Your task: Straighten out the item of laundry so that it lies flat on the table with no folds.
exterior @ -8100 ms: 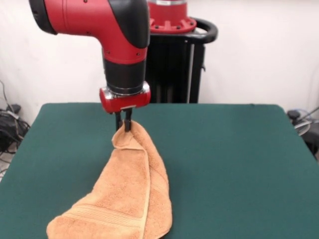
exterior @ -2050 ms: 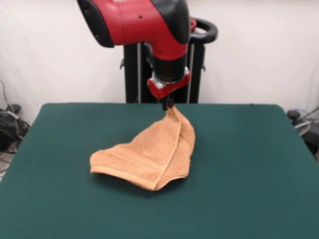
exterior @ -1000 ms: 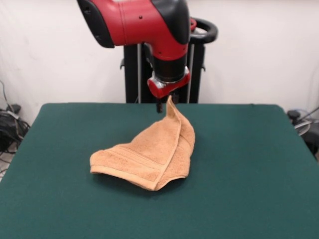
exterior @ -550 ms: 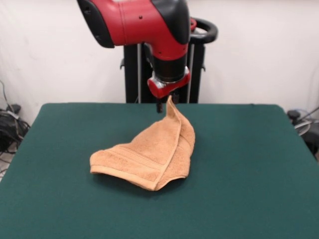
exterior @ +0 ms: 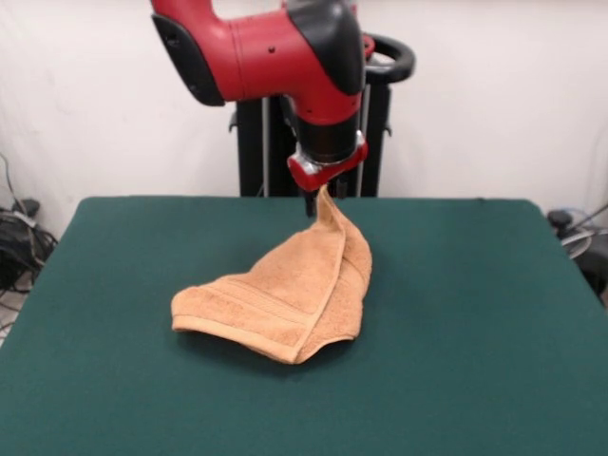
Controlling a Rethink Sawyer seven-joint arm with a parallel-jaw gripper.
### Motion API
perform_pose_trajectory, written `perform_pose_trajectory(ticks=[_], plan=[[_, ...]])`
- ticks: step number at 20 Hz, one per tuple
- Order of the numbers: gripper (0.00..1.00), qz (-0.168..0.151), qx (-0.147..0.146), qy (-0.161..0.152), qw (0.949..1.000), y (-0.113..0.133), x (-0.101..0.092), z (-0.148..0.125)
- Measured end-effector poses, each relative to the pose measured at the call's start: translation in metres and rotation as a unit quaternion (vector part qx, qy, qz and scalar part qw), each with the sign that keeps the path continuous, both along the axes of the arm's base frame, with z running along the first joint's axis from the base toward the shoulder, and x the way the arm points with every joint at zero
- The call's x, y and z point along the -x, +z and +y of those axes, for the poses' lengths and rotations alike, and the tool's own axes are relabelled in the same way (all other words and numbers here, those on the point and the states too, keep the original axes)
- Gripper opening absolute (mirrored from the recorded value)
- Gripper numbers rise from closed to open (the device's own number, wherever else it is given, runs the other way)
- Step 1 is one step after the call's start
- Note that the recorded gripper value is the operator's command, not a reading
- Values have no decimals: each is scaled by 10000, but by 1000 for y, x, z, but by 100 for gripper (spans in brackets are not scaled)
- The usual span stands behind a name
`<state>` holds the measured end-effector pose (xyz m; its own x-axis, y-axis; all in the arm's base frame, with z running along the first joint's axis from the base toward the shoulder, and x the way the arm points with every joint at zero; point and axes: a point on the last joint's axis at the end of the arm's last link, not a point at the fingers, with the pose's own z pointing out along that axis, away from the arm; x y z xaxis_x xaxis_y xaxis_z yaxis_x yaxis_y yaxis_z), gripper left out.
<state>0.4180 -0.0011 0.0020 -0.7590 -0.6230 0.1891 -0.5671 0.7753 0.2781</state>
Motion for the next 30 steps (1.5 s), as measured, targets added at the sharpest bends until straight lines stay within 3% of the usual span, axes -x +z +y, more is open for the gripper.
perform_pose_trajectory(ticks=[16,17,30], plan=[[100,317,-220,-21,9993,-20,20,13],[0,317,-220,-22,9993,-20,20,13],[0,310,-217,1,9993,-20,20,14]])
